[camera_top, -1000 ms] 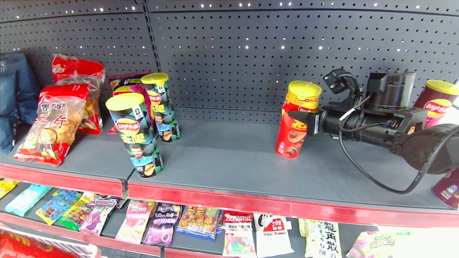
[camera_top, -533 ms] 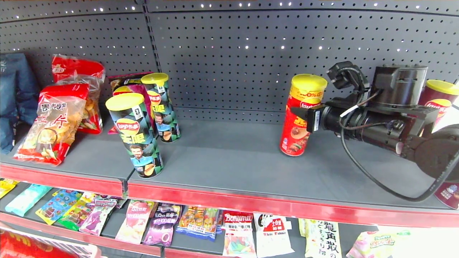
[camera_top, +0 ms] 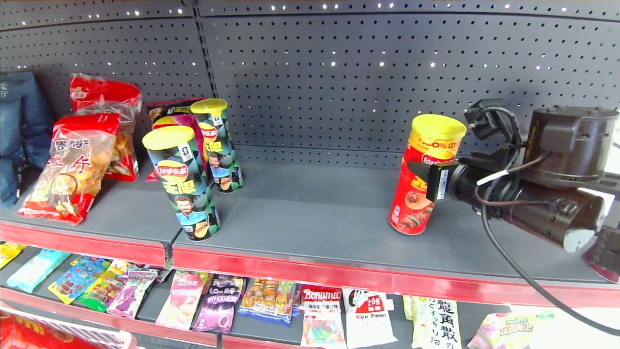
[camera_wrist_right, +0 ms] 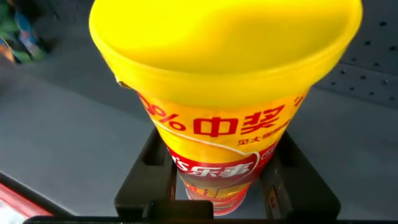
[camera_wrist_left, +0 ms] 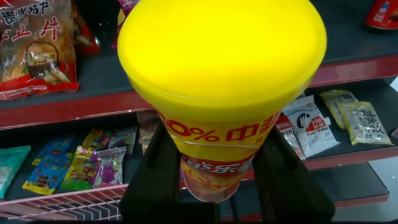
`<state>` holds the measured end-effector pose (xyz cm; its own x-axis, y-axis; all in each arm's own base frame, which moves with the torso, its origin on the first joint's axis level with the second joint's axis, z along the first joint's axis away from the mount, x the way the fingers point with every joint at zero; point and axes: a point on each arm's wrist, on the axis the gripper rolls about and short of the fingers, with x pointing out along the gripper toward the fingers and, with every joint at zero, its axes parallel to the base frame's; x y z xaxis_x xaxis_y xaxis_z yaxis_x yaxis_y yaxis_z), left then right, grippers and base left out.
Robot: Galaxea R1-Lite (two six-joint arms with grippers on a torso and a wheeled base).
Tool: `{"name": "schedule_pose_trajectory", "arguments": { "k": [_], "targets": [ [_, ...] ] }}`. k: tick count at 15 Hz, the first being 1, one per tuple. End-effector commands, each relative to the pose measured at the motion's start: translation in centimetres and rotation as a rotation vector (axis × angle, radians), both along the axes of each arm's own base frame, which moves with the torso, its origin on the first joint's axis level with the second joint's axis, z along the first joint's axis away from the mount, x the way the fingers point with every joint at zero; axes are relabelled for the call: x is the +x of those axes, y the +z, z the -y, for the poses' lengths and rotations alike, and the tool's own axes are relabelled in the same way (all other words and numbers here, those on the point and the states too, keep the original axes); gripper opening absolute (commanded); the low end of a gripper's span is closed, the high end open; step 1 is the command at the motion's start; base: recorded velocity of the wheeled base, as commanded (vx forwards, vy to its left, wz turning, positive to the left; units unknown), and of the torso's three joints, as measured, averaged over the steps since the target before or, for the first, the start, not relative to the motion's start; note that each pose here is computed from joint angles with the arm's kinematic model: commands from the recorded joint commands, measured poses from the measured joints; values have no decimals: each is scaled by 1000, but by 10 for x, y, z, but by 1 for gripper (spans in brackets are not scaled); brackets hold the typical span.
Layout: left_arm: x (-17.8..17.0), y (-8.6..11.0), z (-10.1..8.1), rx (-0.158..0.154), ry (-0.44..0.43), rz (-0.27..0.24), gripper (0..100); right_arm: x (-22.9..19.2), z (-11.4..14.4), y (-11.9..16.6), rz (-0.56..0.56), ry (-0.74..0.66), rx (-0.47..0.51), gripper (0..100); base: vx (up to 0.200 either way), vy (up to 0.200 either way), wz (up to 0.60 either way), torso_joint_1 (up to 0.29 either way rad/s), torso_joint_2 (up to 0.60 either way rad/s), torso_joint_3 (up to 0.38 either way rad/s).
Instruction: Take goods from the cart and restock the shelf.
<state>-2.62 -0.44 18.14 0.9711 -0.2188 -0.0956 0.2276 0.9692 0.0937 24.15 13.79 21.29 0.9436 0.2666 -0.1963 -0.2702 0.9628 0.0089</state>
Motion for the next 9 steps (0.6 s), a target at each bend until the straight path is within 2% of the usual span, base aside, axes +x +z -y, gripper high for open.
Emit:
{"name": "schedule_pose_trajectory", "arguments": {
  "k": [1,5,9],
  "targets": [
    [0,-1,0,0,1,0,0,-12,-7,6,18,19,25,0,0,0,0,0,0,0],
    [-1,0,0,0,1,4,0,-24,-15,-6,-16,36,-3,0,0,0,0,0,0,0],
    [-1,0,0,0,1,3,0,-33,-25,-10,-30,39,11,0,0,0,0,0,0,0]
  ]
}}
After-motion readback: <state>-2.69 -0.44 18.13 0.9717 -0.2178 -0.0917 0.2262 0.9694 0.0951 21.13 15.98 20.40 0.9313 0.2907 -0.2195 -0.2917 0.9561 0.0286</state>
